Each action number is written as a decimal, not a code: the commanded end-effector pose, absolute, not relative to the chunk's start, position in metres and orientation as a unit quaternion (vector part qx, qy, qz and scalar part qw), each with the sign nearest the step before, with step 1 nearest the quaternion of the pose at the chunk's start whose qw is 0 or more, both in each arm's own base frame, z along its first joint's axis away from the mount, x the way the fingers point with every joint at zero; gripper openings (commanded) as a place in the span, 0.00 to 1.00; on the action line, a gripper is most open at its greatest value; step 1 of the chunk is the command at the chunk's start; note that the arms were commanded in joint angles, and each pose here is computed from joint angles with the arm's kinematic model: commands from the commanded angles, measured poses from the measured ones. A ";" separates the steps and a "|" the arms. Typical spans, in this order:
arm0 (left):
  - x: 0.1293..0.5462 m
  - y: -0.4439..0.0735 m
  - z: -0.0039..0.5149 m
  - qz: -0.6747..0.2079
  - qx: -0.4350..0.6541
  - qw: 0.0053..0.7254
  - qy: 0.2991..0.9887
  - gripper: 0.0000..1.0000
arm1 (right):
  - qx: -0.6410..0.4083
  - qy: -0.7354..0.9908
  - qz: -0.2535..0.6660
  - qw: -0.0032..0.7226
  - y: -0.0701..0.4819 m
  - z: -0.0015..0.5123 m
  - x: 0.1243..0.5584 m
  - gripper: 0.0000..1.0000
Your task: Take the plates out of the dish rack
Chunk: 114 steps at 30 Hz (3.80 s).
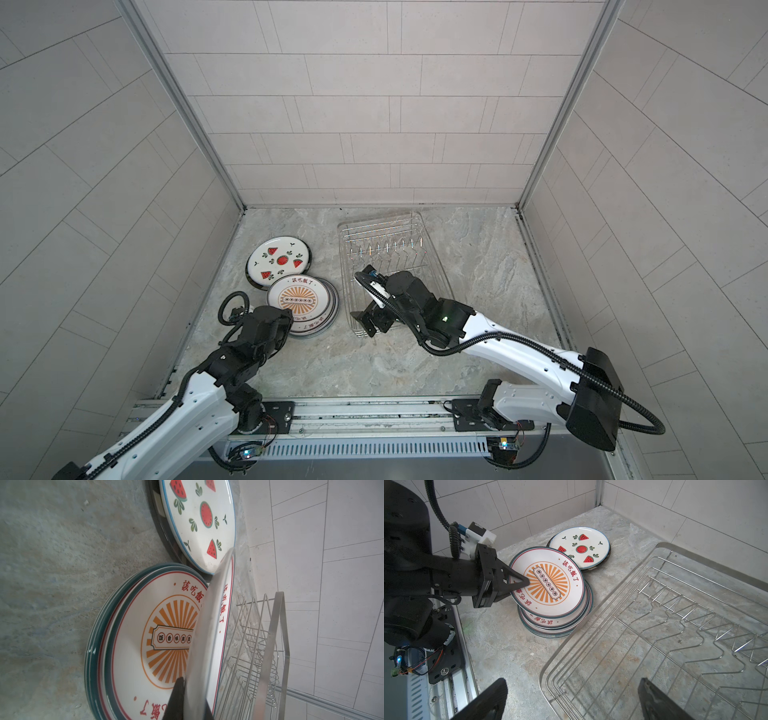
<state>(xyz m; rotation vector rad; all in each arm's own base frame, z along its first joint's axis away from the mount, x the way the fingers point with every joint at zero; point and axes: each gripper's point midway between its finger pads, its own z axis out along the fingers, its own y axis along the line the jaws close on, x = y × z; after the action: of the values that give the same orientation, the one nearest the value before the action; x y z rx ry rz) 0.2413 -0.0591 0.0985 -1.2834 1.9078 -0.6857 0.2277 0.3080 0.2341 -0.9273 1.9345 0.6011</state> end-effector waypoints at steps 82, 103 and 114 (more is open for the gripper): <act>0.226 0.001 0.108 -0.109 -0.494 0.427 0.749 0.87 | -0.292 0.778 0.204 0.517 0.275 0.271 0.246 1.00; 0.333 0.035 0.235 0.157 -0.256 0.643 0.704 1.00 | 0.138 0.845 -0.053 0.514 -0.015 0.249 0.386 1.00; 0.324 0.081 0.172 0.261 -0.227 0.585 0.733 1.00 | 0.229 0.839 -0.175 0.462 -0.106 0.150 0.357 0.99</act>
<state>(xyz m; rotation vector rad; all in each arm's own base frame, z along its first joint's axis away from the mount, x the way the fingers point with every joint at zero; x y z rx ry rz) 0.3219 0.0770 0.1643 -0.5740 1.7364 0.5538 0.3556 -0.0958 0.1287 0.5627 2.2262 -0.3697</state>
